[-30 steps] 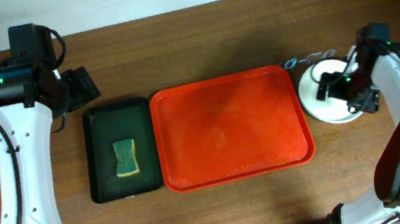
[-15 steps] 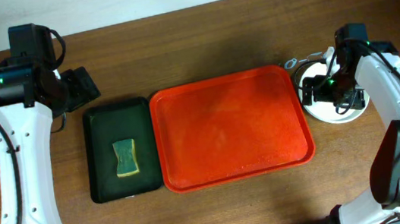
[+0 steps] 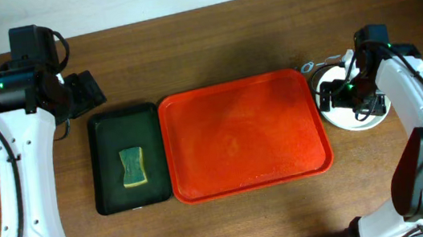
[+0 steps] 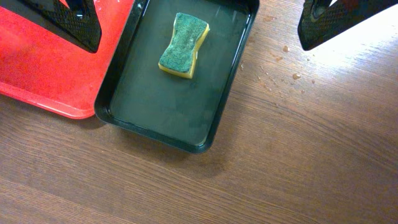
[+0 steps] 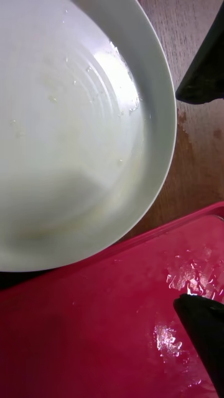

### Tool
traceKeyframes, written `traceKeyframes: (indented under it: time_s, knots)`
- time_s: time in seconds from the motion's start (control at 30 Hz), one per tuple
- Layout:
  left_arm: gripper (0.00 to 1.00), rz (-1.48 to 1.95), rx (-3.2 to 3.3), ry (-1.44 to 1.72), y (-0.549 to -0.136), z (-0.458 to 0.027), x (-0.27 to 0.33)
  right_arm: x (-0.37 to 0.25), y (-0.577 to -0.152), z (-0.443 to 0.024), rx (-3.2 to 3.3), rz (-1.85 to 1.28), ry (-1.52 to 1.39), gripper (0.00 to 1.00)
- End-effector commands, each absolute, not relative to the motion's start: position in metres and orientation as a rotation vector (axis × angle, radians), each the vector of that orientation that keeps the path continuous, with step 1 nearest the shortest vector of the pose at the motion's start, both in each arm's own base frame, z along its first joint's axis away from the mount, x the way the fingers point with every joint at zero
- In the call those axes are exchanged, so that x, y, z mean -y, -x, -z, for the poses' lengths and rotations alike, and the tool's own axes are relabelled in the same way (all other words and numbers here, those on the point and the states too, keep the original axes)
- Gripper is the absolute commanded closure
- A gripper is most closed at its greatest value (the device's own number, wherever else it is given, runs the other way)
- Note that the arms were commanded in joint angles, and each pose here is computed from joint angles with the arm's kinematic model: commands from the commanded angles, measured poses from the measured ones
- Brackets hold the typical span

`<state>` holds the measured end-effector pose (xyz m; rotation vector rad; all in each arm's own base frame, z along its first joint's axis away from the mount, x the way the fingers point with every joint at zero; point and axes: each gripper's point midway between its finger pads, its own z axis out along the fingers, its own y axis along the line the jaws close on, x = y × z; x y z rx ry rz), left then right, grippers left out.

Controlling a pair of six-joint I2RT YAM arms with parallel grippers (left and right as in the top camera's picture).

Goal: Clean dirty plates on tray and stack at the side

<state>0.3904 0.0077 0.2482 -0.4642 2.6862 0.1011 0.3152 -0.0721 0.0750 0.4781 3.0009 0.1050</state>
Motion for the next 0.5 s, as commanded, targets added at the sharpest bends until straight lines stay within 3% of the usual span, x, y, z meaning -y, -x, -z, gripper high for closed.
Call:
traceKeyframes:
  time_s: [0.0, 0.3, 0.47]
  knots:
    - [0.01, -0.099, -2.667, 0.477, -0.390, -0.254, -0.008, 0.071, -0.320, -0.103, -2.913, -0.091, -0.448, 0.01]
    - [0.01, -0.099, -2.667, 0.477, -0.390, -0.254, -0.008, 0.067, -0.307, -0.204, -2.589, -0.034, -0.378, 0.01]
    - [0.01, -0.099, -2.667, 0.477, -0.390, -0.254, -0.008, 0.025, -0.288, -0.264, -2.402, -0.061, -0.186, 0.01]
